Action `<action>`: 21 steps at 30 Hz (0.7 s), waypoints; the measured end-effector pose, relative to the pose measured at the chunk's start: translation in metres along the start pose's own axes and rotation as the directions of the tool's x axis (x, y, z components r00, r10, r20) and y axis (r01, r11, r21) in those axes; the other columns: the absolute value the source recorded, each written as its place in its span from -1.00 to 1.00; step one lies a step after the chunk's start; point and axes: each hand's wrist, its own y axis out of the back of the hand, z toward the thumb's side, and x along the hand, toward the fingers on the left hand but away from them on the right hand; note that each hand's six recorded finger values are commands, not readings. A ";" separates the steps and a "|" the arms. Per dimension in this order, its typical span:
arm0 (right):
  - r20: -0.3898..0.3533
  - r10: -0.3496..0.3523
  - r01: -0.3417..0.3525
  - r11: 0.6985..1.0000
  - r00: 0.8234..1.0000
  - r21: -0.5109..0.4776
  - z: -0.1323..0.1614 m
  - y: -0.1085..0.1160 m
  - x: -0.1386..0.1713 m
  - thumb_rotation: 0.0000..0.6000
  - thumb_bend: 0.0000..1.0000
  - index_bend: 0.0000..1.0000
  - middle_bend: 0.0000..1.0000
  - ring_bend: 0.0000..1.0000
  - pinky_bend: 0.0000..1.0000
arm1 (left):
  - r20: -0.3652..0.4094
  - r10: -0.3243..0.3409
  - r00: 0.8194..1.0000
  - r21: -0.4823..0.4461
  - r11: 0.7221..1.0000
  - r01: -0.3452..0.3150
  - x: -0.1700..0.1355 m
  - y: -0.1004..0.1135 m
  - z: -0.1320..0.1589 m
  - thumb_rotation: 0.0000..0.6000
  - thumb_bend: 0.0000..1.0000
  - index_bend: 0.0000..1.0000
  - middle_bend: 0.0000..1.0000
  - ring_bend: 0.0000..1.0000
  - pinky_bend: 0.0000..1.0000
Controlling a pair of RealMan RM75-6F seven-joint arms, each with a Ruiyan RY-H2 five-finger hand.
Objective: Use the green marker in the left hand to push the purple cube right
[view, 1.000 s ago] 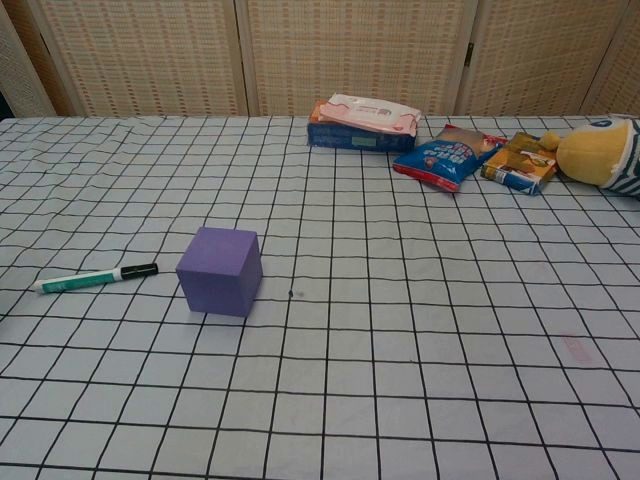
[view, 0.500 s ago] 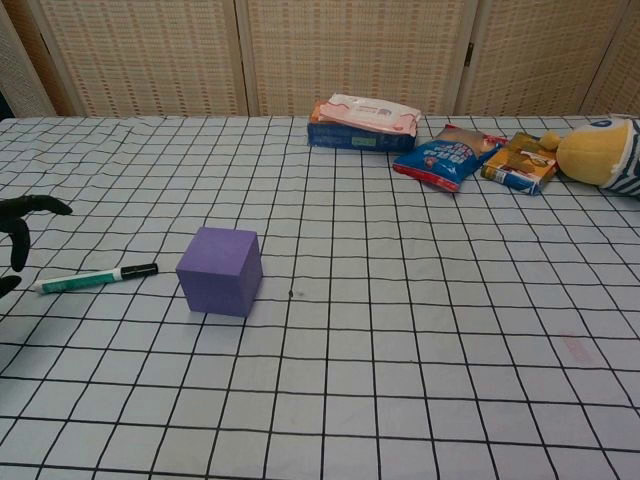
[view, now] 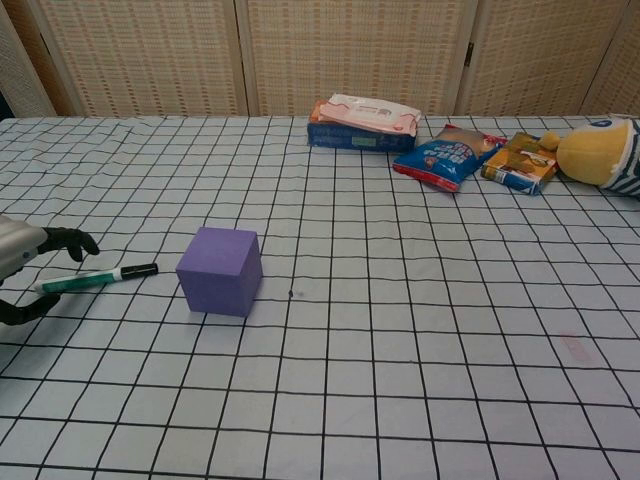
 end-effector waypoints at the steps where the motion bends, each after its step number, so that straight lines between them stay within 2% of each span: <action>1: -0.003 0.002 -0.002 1.000 1.000 -0.001 0.000 0.000 0.001 0.77 -0.74 -1.00 -1.00 -1.00 -1.00 | -0.001 0.006 1.000 0.005 1.000 -0.006 0.001 0.000 0.000 1.00 -0.15 -0.50 -0.48 1.00 1.00; 9: -0.017 0.006 -0.006 1.000 1.000 -0.012 0.003 0.002 0.004 0.77 -0.75 -1.00 -1.00 -1.00 -1.00 | -0.017 -0.006 1.000 0.025 1.000 0.007 0.010 -0.006 0.001 1.00 -0.15 -0.45 -0.34 1.00 1.00; 21: -0.020 0.023 -0.023 1.000 1.000 -0.013 0.004 0.002 0.006 0.77 -0.74 -1.00 -1.00 -1.00 -1.00 | -0.010 0.023 1.000 0.112 0.994 -0.022 0.021 -0.011 0.016 1.00 -0.16 -0.42 -0.34 1.00 1.00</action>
